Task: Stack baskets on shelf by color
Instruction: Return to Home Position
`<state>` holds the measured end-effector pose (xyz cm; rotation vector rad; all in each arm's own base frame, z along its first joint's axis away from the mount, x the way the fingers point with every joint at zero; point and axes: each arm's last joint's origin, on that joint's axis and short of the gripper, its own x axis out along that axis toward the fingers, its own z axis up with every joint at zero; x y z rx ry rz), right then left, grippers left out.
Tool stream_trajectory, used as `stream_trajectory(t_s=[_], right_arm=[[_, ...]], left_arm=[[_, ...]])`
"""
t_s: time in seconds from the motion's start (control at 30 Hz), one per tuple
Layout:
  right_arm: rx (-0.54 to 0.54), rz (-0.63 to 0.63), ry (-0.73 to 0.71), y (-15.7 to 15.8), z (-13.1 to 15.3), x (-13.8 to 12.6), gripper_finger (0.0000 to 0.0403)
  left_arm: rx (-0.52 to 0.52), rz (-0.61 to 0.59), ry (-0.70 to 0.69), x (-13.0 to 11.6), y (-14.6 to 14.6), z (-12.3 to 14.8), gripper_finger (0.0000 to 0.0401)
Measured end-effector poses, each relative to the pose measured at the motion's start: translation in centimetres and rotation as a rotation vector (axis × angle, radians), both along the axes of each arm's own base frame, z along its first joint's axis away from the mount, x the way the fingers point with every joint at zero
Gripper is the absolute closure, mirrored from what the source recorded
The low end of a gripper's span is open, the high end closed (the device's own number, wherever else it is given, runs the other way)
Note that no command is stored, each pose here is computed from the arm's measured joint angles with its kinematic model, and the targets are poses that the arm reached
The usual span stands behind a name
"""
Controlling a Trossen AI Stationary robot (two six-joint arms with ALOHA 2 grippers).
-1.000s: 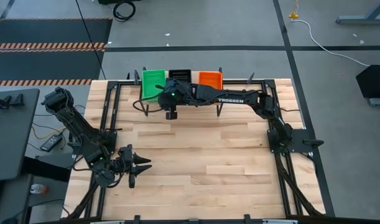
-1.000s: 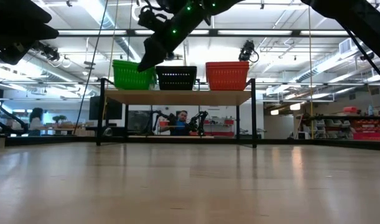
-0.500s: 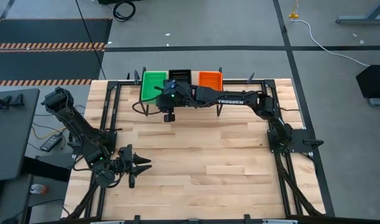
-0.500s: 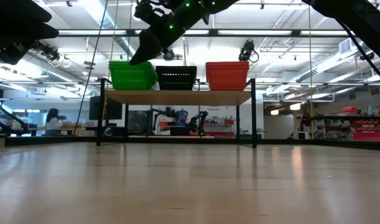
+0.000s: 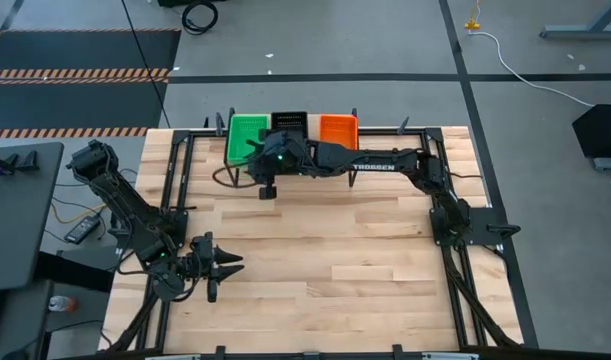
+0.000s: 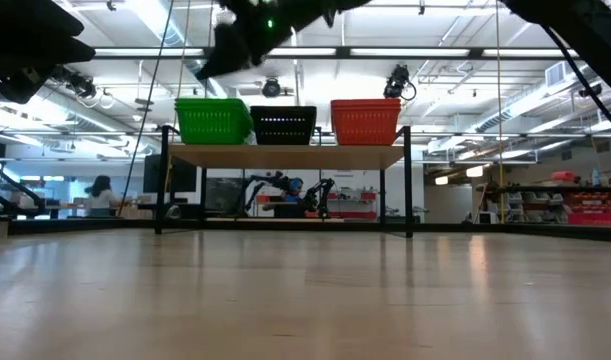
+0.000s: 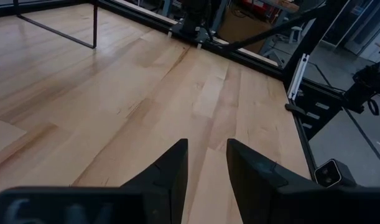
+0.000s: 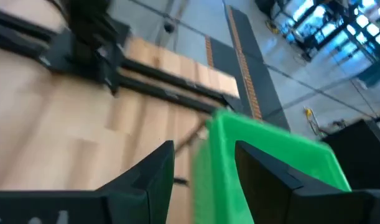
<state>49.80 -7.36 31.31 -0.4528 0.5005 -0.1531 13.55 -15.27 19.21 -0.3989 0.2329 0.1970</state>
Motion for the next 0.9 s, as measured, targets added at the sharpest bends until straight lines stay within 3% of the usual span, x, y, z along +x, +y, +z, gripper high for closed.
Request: stream_trajectory(t_s=[0.2,0.5,0.67,0.9], right_arm=[[0.099,-0.003,0.029,2.3,0.7,-0.7,0.0221],[0.282,-0.04,0.119,6.2,0.8,-1.9,0.0231],[0.335,-0.057,0.068,7.9,3.6,-3.7,0.0242],[0.331,-0.166,0.087,9.2,7.3,-7.9,0.0262]], left_arm=[[0.046,0.009,0.007,0.3,0.3,0.0,0.0284],[0.24,-0.004,0.072,1.8,1.6,0.0,0.0284],[0.318,0.004,0.076,2.7,4.0,1.5,0.0284],[0.278,-0.128,-0.006,2.8,8.3,4.6,0.0285]])
